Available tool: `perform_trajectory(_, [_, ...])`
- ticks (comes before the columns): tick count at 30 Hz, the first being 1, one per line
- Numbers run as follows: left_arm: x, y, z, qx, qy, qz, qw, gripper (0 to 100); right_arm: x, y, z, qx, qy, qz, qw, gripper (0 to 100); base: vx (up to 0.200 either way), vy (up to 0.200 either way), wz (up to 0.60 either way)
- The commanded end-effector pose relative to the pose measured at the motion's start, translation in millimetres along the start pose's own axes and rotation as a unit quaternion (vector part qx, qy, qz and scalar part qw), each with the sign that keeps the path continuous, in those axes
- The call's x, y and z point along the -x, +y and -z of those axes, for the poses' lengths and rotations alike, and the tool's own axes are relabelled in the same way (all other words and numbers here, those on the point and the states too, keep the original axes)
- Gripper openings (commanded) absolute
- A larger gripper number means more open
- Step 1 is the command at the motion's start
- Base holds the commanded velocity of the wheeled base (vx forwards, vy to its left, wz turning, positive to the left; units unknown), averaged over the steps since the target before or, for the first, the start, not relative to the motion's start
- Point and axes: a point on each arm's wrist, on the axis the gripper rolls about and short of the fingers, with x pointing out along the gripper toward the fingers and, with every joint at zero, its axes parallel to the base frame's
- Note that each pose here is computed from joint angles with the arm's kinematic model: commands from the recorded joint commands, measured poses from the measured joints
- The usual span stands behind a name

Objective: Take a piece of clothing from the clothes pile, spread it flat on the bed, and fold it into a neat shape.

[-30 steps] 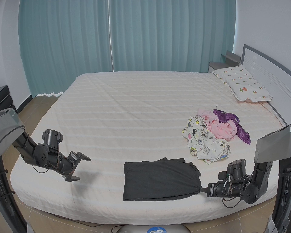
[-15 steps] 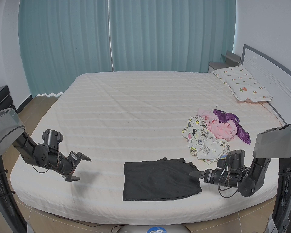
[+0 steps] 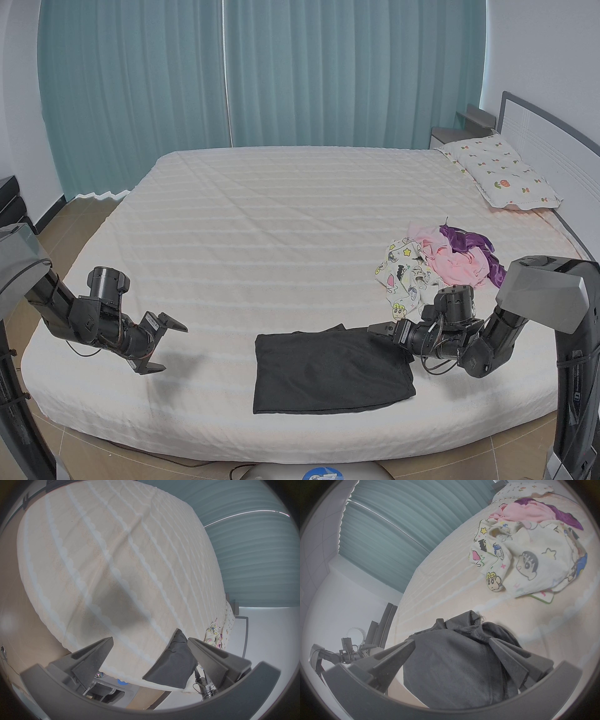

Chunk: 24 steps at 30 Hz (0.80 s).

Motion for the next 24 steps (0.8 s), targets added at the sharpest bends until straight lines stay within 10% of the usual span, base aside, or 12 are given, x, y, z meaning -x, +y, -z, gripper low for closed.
perform_trajectory(1, [-0.2,0.2,-0.3,0.0,0.0,0.0,1.0,100,-12.0,-6.8,5.1,-0.007,0.009,0.002,0.9999,100,0.0,0.0,0.0])
perform_trajectory(4, [-0.2,0.3,-0.2,0.001,0.0,0.0,1.0,100,-14.6,-6.3,1.0,-0.016,0.003,0.0,0.9999,100,0.0,0.0,0.0])
perform_trajectory(5, [-0.3,0.1,0.2,0.0,0.001,0.0,1.0,100,-15.7,-6.1,0.2,-0.021,0.004,0.001,0.9998,0,0.0,0.0,0.0])
perform_trajectory(24, [-0.2,0.2,-0.3,0.0,0.0,0.0,1.0,100,-11.5,-13.9,-18.8,-0.084,-0.021,0.014,0.9961,0,0.0,0.0,0.0])
